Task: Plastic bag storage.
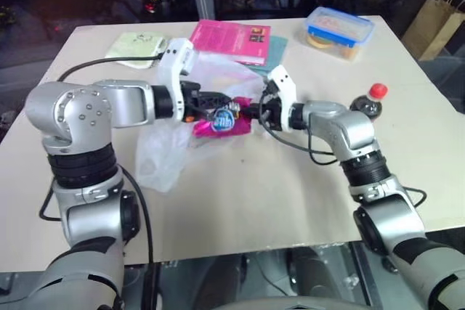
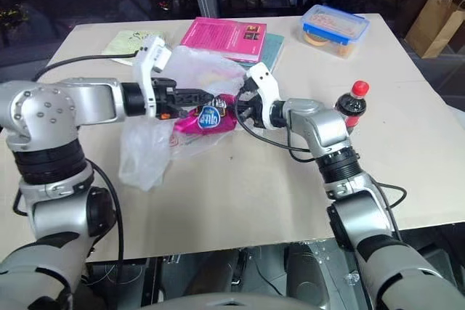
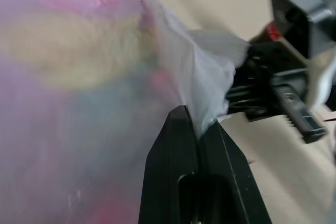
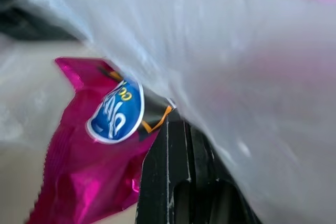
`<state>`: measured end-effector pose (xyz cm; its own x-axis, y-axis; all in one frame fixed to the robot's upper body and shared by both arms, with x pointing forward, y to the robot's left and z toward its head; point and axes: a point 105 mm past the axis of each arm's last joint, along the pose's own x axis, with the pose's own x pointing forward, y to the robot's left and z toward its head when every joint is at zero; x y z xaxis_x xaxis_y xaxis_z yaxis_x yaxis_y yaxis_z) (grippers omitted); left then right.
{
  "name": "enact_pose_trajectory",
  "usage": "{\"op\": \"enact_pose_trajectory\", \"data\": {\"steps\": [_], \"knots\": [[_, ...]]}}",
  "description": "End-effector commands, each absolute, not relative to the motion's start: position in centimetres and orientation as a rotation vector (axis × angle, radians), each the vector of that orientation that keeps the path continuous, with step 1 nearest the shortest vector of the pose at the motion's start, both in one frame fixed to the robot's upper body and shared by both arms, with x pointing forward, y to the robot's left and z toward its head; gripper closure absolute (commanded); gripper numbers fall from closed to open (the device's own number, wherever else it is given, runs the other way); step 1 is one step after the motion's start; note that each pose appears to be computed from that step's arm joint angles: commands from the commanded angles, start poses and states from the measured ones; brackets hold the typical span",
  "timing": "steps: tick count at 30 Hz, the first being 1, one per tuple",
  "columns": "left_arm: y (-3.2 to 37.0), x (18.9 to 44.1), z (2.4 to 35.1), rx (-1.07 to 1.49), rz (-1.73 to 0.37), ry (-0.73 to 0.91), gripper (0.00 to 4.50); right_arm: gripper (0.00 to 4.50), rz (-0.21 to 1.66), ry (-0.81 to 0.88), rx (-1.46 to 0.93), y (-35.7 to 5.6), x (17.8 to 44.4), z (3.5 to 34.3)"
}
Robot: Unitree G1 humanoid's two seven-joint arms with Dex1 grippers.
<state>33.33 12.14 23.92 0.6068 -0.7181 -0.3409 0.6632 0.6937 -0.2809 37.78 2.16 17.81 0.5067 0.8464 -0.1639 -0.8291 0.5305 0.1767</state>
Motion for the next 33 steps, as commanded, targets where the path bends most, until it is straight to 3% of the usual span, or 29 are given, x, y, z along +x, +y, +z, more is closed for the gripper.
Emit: {"op": "enact_pose_trajectory", "data": {"steps": [1,5,8,13,18,20,21,25,33], "knots": [[11.4,33.2,25.2,-0.155,-0.820,0.395,4.50,4.48,0.907,0.182,0.130,5.5,38.5,19.2],[10.7,33.5,24.9,-0.235,-0.824,0.388,4.50,4.48,0.812,0.149,0.239,9.0,39.6,18.9],[10.4,33.8,24.9,-0.304,-0.804,0.375,4.50,3.58,0.864,0.122,0.192,10.0,39.2,18.7],[12.1,35.5,25.2,-0.439,-0.681,0.346,4.50,1.24,1.005,0.012,0.114,6.9,37.1,20.7],[13.5,37.2,26.4,-0.493,-0.601,0.284,4.50,1.24,0.990,-0.026,-0.002,0.9,34.4,21.7],[13.4,37.5,26.8,-0.465,-0.592,0.260,4.50,0.28,0.969,-0.012,-0.076,-0.4,33.6,21.2],[13.3,37.7,26.9,-0.442,-0.591,0.248,4.50,0.11,0.961,-0.010,-0.097,-0.9,33.1,21.1],[12.1,37.6,28.2,-0.426,-0.661,0.207,4.50,0.04,0.859,-0.088,-0.158,-3.5,30.9,22.6],[11.3,38.2,29.3,-0.425,-0.715,0.188,4.50,0.04,0.290,-0.192,-0.430,-13.3,29.2,25.1]]}}
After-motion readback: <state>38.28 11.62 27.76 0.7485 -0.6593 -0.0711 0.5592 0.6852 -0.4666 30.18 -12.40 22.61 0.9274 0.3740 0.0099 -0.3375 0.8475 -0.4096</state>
